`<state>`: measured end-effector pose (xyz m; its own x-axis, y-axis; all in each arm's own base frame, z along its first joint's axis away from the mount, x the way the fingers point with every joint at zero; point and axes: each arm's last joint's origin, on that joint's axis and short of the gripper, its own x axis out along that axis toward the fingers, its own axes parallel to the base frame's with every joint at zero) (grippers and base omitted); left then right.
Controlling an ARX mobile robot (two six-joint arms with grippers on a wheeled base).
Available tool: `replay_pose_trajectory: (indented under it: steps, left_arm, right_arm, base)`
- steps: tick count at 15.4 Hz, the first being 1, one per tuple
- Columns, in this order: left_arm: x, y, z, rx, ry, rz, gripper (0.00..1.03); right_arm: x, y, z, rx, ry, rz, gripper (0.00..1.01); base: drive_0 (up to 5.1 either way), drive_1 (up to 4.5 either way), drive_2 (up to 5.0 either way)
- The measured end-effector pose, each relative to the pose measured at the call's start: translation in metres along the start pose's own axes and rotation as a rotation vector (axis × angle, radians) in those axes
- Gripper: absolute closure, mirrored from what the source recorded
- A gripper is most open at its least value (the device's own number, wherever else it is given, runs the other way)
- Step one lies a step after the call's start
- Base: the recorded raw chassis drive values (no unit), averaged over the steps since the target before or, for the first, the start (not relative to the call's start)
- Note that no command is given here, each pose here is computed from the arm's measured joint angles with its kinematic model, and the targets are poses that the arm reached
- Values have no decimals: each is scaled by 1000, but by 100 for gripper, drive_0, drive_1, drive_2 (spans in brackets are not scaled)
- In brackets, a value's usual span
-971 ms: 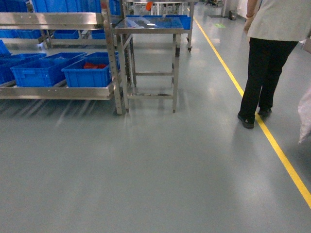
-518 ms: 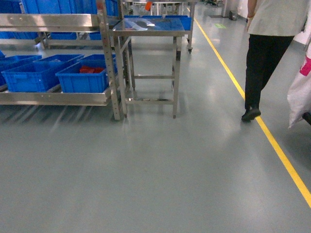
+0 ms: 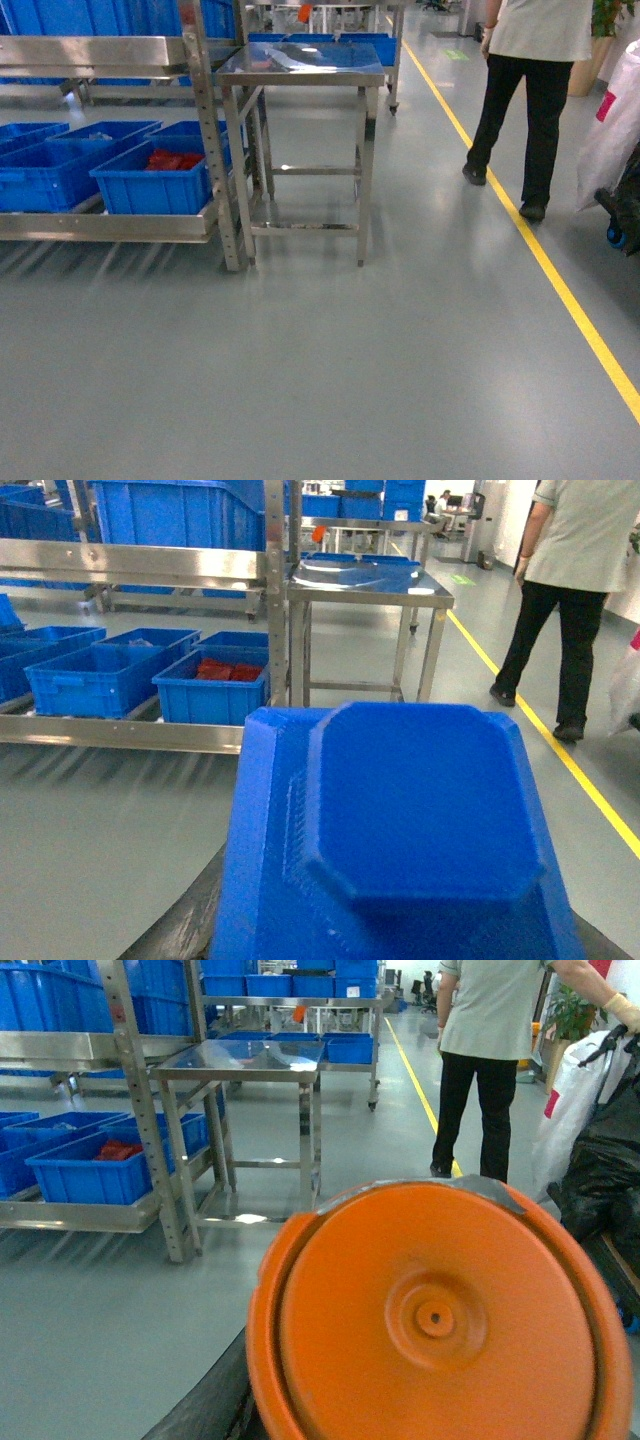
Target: Sort blue parts and orange caps into right shelf containers
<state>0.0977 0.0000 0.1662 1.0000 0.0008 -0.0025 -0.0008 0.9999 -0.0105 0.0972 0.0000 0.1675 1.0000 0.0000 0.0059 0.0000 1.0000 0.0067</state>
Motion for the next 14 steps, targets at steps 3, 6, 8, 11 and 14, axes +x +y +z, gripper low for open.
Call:
replay_pose_trajectory:
  steps: [3,6,8,11,14]
  left_arm:
    - [0,0,-1,0,5,-2,61]
    - [0,0,0,0,3,-1,61]
    - [0,0,-1,0,5,0,61]
    - [0,0,0,0,1,-1,61]
    - [0,0,0,0,3,0,61]
  right_arm:
    - [0,0,-1,0,6,0,57]
    - [0,0,0,0,1,0,57]
    - [0,0,0,0,3,0,57]
    - [0,0,0,0,3,0,57]
    - [0,0,-1,0,6,0,57]
  base:
    - [1,434,-433]
    - [1,435,-432]
    - [-8,426,-441]
    - [-5,428,-439]
    - [0,433,-434]
